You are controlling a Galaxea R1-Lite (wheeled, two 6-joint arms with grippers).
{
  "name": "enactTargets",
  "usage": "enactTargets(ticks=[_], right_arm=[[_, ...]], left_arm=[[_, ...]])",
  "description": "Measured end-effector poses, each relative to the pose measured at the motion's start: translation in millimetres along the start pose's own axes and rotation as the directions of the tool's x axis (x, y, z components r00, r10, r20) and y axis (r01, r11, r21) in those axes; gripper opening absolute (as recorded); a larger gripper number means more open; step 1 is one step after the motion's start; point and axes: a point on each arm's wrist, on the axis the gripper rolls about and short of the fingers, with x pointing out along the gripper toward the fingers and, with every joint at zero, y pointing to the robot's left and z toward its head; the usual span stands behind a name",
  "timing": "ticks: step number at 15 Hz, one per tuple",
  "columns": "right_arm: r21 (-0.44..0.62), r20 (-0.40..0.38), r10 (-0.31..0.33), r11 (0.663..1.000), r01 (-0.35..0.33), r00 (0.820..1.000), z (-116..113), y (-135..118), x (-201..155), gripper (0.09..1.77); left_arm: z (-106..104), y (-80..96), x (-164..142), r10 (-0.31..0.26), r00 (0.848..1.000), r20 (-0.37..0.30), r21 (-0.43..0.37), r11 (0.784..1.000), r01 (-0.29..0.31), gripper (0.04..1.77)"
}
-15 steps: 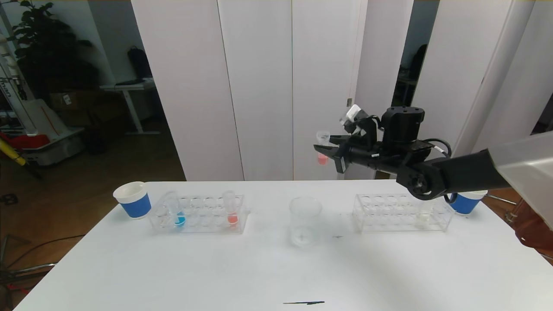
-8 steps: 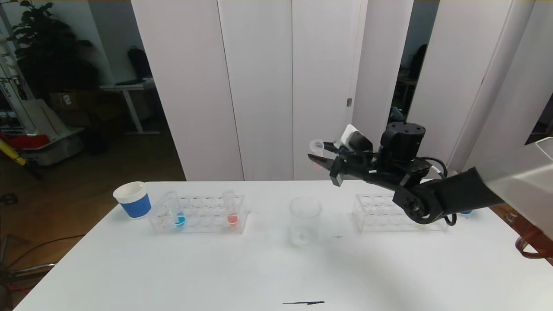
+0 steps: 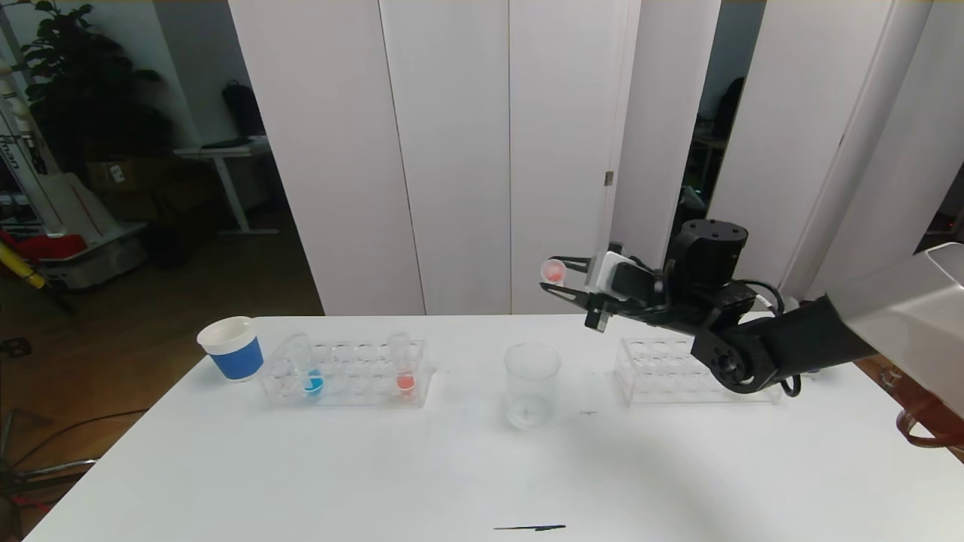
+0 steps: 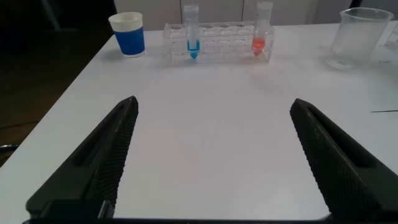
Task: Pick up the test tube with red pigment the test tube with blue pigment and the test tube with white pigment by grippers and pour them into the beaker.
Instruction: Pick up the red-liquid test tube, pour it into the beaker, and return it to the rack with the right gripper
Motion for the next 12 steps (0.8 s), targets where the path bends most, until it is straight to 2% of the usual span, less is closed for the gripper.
enactTargets(ticks=[3, 6, 12], right_arm=[[-0.113, 0.036, 0.035, 0.993, -0.031, 0.999, -4.7, -13.0, 3.0, 0.58], [-0.23, 0.061, 0.063, 0.972, -0.048, 0.996, -6.6, -27.2, 3.8, 0.58], [-0.36, 0.092, 0.085, 0.932, -0.046, 0.992, -12.0, -27.7, 4.9, 0.58]], left_arm=[[0.0, 0.0, 0.0, 0.0, 1.0, 0.0, 0.0, 1.0, 0.0, 1.75], [0.0, 0.0, 0.0, 0.0, 1.0, 0.0, 0.0, 1.0, 0.0, 1.75], [0.0, 0.0, 0.0, 0.0, 1.0, 0.0, 0.0, 1.0, 0.0, 1.75]])
